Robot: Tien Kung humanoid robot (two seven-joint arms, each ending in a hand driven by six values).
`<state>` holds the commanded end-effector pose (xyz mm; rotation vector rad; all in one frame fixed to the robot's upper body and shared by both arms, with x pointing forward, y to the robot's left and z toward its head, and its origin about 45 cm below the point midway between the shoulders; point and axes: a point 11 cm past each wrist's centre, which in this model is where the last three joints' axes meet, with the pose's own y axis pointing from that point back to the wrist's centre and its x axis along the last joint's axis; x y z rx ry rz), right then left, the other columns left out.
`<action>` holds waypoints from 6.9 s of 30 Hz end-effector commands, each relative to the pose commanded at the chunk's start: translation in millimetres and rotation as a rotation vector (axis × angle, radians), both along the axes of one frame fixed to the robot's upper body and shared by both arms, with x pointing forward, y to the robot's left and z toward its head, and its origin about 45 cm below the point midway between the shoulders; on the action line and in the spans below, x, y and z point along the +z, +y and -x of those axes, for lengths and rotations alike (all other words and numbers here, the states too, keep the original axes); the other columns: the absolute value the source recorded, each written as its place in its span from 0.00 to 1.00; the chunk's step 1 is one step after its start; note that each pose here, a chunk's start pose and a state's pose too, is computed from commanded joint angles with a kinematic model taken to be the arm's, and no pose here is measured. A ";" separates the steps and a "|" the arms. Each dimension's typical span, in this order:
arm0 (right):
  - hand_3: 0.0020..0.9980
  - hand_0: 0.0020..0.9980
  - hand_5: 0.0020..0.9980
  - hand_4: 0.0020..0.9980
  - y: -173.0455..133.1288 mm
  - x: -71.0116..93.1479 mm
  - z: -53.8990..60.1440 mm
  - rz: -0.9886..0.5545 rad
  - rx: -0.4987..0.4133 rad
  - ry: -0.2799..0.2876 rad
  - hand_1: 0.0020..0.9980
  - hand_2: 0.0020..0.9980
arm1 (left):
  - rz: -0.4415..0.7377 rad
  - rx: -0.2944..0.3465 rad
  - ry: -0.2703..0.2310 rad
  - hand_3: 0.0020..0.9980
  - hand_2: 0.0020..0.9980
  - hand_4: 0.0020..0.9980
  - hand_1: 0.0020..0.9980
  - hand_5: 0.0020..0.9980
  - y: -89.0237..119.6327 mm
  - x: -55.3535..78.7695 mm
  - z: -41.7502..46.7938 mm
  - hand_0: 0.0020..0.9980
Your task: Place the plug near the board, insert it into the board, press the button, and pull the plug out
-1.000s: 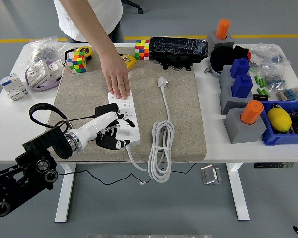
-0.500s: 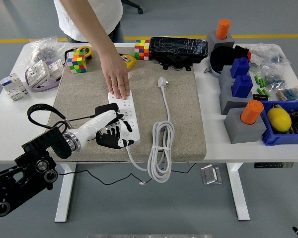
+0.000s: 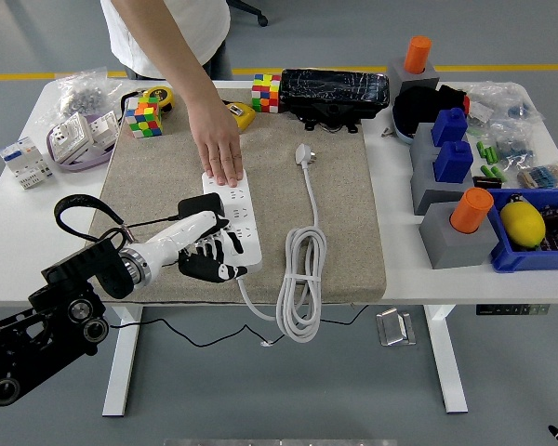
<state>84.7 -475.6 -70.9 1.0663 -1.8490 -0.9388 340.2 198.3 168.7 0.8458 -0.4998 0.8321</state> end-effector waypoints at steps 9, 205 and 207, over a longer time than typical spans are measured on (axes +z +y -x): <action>0.56 0.58 0.57 0.96 -0.3 0.0 0.8 0.000 0.000 0.001 0.66 0.62 | -0.025 -0.006 0.021 0.86 0.23 0.74 0.05 0.08 0.4 -5.7 1.7 0.13; 0.56 0.58 0.57 0.96 -3.2 2.5 -6.1 0.006 0.023 0.003 0.66 0.62 | 0.399 0.575 -0.503 0.79 0.73 0.92 0.71 0.37 143.2 33.8 -62.1 0.62; 0.56 0.58 0.57 0.96 -3.5 2.7 -6.9 0.007 0.026 0.003 0.66 0.62 | 0.434 0.597 -0.524 0.75 0.69 0.87 0.68 0.32 149.1 37.6 -59.0 0.60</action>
